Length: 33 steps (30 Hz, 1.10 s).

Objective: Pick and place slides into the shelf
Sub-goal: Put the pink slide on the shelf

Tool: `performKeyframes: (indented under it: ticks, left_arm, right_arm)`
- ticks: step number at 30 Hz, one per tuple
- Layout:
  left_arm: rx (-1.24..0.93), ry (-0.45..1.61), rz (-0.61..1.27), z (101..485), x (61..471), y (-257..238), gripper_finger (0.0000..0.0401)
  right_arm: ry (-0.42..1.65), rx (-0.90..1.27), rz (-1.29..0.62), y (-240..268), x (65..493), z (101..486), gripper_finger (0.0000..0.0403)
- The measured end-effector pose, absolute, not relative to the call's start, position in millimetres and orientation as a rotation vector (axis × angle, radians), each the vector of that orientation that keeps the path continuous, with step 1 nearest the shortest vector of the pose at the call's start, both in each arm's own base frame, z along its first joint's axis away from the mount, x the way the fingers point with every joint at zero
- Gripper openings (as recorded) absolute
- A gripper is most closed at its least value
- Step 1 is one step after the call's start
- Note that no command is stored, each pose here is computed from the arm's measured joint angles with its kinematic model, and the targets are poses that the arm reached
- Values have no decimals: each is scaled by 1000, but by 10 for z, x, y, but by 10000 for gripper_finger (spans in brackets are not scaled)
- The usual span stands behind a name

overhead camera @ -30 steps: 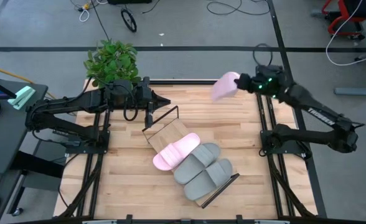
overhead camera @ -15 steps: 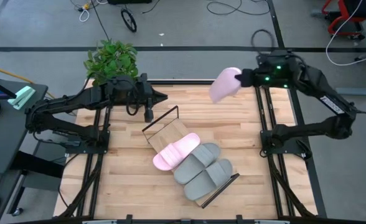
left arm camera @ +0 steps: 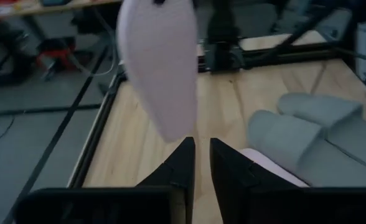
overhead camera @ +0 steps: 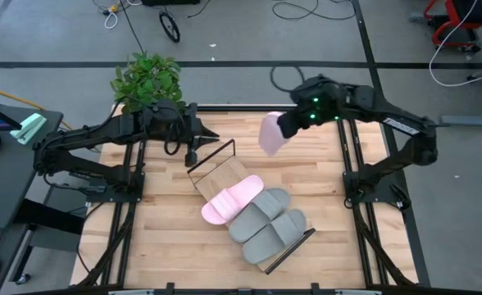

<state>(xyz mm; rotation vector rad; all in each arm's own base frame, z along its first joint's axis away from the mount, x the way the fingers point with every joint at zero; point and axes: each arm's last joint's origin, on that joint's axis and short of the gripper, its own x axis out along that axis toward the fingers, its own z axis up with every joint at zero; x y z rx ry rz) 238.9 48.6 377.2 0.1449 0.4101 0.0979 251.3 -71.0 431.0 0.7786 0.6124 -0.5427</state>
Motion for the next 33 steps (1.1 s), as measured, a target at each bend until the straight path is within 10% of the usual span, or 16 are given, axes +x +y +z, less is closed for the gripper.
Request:
performKeyframes:
  ticks: [21, 33]
  left_arm:
    - [455, 293, 147, 3941, 2435, 467, 242]
    - [466, 621, 66, 4503, 2806, 576, 242]
  right_arm:
    - [646, 710, -414, -569, 2989, 4146, 38]
    - [671, 540, -446, -510, 3002, 4233, 38]
